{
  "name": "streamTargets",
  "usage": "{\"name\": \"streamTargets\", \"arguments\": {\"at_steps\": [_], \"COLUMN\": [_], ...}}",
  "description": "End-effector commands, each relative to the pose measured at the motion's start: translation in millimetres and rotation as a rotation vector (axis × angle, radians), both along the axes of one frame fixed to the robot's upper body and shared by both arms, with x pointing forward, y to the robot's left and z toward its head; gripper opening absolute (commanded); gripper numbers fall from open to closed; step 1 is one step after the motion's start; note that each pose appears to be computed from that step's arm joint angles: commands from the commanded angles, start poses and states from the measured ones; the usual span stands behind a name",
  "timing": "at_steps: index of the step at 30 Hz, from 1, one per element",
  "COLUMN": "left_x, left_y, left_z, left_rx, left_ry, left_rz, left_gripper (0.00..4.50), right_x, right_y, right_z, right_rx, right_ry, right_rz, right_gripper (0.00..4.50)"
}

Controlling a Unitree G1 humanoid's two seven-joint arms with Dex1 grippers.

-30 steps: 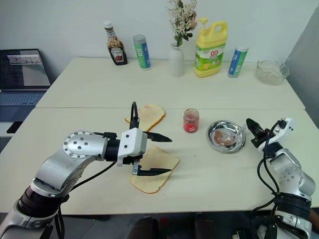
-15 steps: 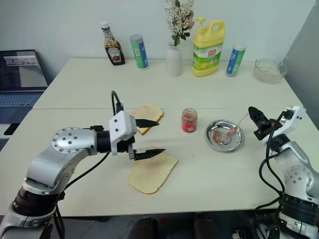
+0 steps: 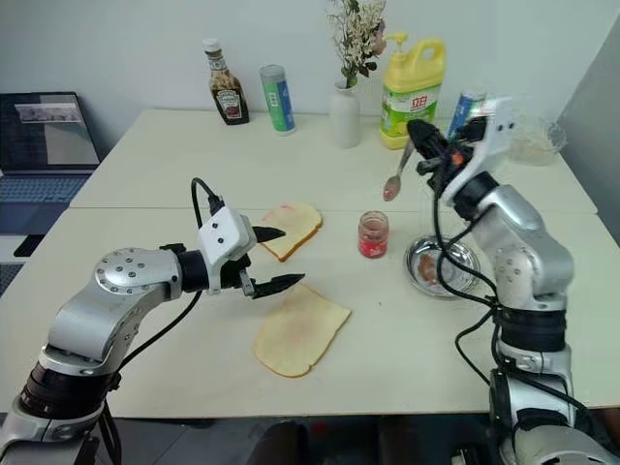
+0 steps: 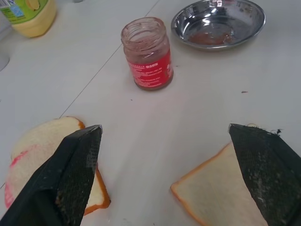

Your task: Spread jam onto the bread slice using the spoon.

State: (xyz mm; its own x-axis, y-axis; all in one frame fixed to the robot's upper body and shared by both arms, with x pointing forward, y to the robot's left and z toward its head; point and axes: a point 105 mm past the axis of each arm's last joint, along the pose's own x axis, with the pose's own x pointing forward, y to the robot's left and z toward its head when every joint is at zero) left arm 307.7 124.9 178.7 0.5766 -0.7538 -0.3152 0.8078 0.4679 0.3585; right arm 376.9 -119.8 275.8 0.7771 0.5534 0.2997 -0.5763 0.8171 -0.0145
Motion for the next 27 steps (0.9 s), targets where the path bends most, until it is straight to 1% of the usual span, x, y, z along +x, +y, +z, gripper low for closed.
{"name": "streamTargets", "arguments": {"at_steps": [1,6,14,27], "left_x": [-3.4,-5.1,-6.0,-7.1], "left_y": [-7.0,-10.2,-17.8,-23.0], "left_z": [13.3,15.5,15.8,14.3], "left_rx": [-0.023,-0.022,-0.026,-0.034], "left_ry": [-0.036,-0.038,-0.039,-0.036], "left_rz": [-0.025,-0.036,-0.059,-0.075], "left_gripper": [4.50,4.50,4.50,4.50], "right_x": [-1.4,0.8,0.7,-3.4], "right_y": [10.7,19.2,29.5,38.0], "right_z": [7.4,-2.4,-22.9,-48.0], "right_rx": [-0.076,-0.165,-0.234,-0.428], "right_ry": [-0.100,-0.150,-0.144,-0.232], "right_rz": [0.017,0.028,0.065,0.076], "right_gripper": [0.02,0.02,0.02,0.02]}}
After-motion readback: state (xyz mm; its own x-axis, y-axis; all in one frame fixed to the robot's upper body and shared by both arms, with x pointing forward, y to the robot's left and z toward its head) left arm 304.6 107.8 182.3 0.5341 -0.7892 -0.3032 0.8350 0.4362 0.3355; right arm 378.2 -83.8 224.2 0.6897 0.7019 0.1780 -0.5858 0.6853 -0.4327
